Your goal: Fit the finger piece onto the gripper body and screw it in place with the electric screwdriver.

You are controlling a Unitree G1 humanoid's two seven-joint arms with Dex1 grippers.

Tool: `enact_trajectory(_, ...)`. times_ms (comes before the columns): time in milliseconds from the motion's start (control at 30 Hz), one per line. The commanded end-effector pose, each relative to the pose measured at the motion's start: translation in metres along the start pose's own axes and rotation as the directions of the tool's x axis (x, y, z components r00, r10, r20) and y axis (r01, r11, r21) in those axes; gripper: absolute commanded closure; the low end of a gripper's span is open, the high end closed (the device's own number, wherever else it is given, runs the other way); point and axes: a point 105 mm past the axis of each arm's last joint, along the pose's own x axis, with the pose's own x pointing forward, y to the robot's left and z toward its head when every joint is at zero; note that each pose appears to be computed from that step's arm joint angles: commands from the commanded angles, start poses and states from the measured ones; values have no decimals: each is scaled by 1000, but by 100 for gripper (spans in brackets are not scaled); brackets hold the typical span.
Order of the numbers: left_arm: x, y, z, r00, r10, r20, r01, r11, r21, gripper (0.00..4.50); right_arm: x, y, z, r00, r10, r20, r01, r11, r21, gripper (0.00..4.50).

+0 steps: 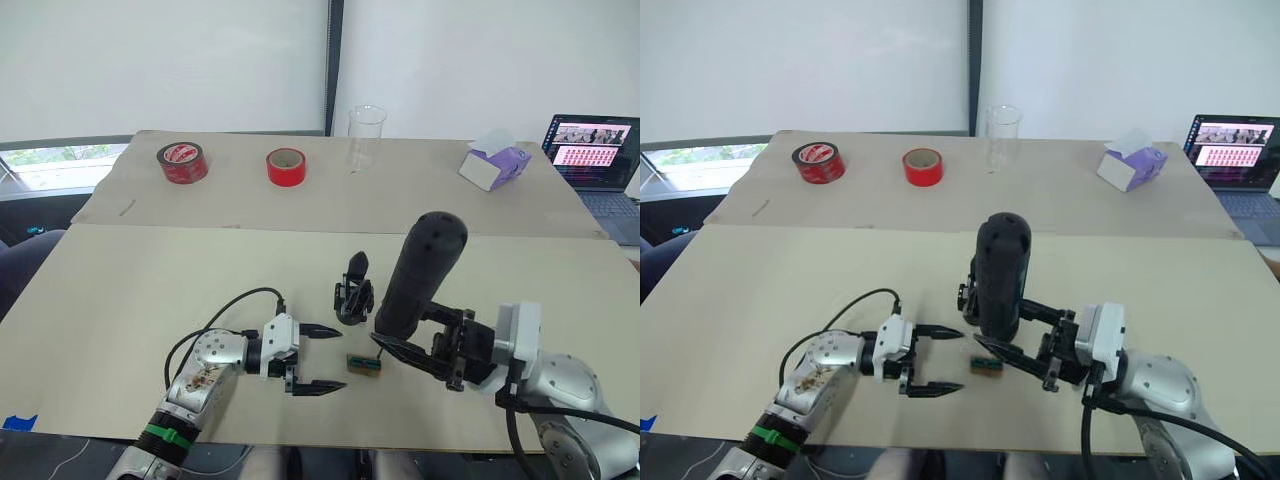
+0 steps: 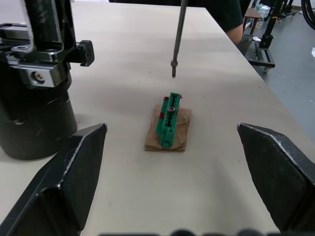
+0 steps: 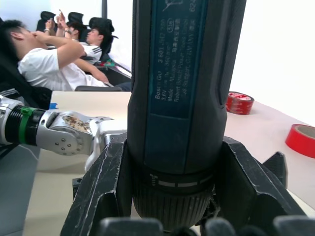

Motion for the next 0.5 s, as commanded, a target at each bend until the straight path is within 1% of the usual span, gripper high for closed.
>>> enact_trajectory(33, -8, 3, 18, 998, 32, 62, -34, 999, 35, 0, 1, -6, 30, 996, -15, 85, 21, 998, -66, 259)
enact_trajectory(133, -18, 8, 23, 996, 70, 64, -72, 997, 37, 0, 1, -14, 39, 993, -38, 108, 46, 997, -70, 259)
enact_trajectory(267, -27, 16, 35, 989, 106, 101, -108, 994, 13, 0, 1, -22, 44, 992, -47, 117, 55, 996, -72, 259)
enact_trajectory(500, -36, 35, 53, 973, 186, 138, -185, 983, -24, 0, 3, -52, 52, 981, -114, 156, 126, 989, -72, 259)
